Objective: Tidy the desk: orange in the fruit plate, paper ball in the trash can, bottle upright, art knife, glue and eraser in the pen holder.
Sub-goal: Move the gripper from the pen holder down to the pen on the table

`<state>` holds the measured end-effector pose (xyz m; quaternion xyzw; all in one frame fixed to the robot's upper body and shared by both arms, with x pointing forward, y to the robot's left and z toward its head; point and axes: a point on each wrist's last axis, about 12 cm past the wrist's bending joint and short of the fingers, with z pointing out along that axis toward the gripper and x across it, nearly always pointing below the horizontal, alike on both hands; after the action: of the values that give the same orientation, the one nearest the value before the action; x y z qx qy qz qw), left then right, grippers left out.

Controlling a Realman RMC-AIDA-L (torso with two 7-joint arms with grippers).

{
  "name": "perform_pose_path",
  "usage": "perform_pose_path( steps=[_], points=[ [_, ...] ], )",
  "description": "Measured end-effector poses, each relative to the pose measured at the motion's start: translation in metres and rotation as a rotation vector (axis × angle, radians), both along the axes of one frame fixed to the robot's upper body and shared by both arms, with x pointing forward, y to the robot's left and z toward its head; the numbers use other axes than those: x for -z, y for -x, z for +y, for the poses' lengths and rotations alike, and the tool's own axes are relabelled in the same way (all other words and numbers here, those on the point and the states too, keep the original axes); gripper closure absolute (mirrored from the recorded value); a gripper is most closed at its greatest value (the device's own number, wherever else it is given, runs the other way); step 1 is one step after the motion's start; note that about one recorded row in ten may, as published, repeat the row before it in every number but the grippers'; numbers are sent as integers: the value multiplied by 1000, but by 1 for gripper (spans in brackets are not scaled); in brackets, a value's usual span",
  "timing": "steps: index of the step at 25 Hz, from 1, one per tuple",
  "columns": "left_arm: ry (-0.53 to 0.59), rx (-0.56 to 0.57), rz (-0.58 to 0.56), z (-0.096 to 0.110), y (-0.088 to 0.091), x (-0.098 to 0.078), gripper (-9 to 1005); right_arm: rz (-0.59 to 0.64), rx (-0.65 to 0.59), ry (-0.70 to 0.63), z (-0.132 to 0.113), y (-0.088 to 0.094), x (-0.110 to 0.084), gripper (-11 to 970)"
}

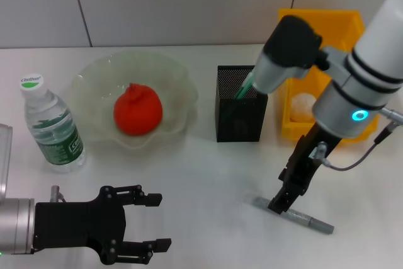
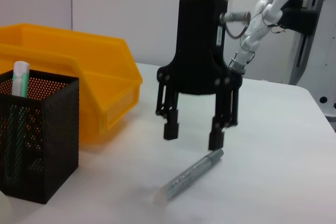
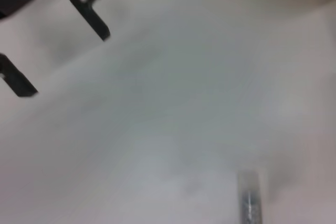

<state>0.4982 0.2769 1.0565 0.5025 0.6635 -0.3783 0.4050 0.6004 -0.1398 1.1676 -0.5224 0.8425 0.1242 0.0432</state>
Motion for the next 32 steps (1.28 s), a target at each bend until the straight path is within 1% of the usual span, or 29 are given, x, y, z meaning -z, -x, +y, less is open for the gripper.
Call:
perform_pose_path(
  steps=[6, 11, 23, 25, 32],
  points=[
    [0, 0, 0, 0, 0, 0, 212, -36, -31, 60, 15, 2, 11, 278],
    [-1, -5, 2, 2, 1, 0, 212, -52, -39, 75, 22, 3, 16, 330],
    [-2, -6, 0, 2, 0, 0, 212, -58, -55, 72, 28, 5, 27, 454],
    [-3, -4, 0, 2, 0, -1, 212, -60, -54, 70, 29, 5, 27, 544],
    [-1, -4, 0, 3, 0, -1, 212, -79, -61, 82, 30, 5, 33, 542]
  ],
)
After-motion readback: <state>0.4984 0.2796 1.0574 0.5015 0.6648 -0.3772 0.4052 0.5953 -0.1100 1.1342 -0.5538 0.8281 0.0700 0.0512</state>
